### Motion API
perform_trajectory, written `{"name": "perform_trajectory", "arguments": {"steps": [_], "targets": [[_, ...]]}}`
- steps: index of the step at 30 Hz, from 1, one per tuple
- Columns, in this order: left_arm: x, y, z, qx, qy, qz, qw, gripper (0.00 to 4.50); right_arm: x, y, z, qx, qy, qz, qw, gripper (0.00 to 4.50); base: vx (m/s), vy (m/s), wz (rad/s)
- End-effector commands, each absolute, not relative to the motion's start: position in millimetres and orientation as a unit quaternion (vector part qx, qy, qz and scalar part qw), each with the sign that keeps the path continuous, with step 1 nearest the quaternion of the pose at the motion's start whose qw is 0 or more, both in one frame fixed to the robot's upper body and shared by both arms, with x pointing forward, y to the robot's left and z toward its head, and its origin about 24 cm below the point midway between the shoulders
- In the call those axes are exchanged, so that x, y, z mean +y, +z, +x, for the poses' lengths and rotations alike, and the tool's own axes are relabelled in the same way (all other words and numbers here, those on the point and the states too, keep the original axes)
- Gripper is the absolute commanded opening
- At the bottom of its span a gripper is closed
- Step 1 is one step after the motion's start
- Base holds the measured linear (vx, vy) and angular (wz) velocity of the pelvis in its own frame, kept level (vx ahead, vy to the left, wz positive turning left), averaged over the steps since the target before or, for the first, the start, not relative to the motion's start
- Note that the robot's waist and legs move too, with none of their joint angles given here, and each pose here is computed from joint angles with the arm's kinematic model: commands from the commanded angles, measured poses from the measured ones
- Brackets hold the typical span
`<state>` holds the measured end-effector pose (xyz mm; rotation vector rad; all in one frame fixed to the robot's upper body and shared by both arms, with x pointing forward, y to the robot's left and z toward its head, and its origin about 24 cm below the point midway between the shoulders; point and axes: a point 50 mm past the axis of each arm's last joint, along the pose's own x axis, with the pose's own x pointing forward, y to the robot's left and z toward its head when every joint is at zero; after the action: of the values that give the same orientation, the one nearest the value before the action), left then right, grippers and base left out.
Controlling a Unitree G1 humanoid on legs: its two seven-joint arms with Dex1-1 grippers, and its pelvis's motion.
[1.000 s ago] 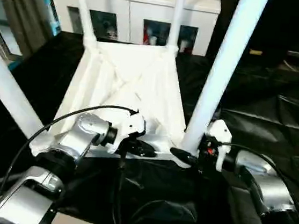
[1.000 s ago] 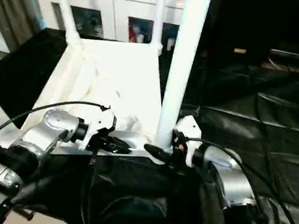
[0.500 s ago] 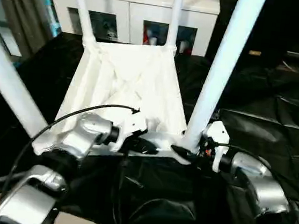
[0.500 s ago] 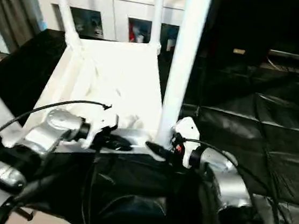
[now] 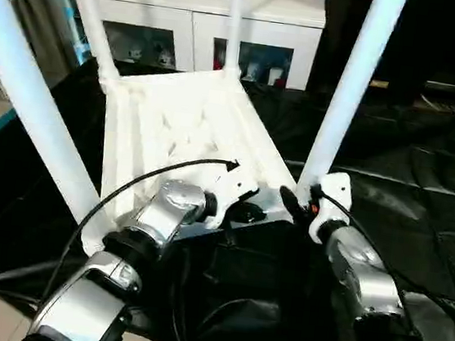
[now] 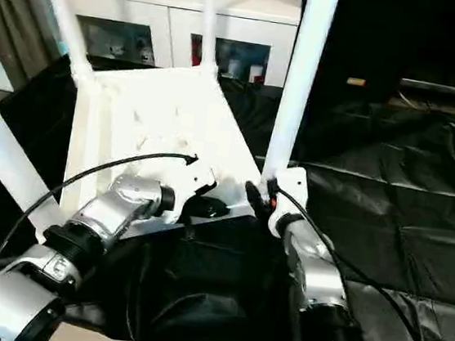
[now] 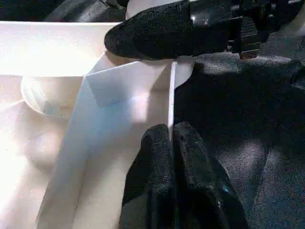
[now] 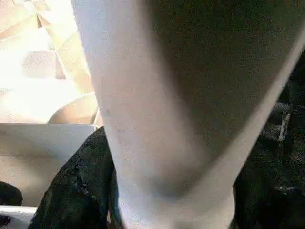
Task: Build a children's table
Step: Rotate leg to tighten
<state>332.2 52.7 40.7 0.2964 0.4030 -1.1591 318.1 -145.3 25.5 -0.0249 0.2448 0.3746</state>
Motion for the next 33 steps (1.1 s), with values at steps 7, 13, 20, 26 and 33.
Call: {"name": "perform_trajectory", "arguments": {"steps": [7,13,20,26,33], "targets": [[59.3,47.8,315.7,0.153,-0.651,0.148,0.729,0.0,-124.3,41.6,290.5,0.095,0.45,0.016,0.888,3.87,0.0,0.0,0.0],[84.6,46.1,306.3,0.165,-0.696,0.15,0.682,0.0,-148.6,50.1,274.9,0.116,0.53,-0.001,0.84,3.87,0.063,-0.008,0.01],[104.1,48.0,303.6,0.184,-0.714,0.141,0.66,0.0,-171.1,58.8,267.7,0.134,0.57,-0.007,0.811,3.87,0.0,0.0,0.0],[104.4,48.9,305.4,0.183,-0.715,0.143,0.66,0.0,-174.7,58.9,267.7,0.147,0.581,-0.014,0.8,3.51,0.0,0.0,0.0],[104.6,47.4,305.5,0.181,-0.71,0.144,0.665,0.0,-173.5,55.5,264.0,0.158,0.592,-0.017,0.79,2.84,0.0,0.0,0.0]]}}
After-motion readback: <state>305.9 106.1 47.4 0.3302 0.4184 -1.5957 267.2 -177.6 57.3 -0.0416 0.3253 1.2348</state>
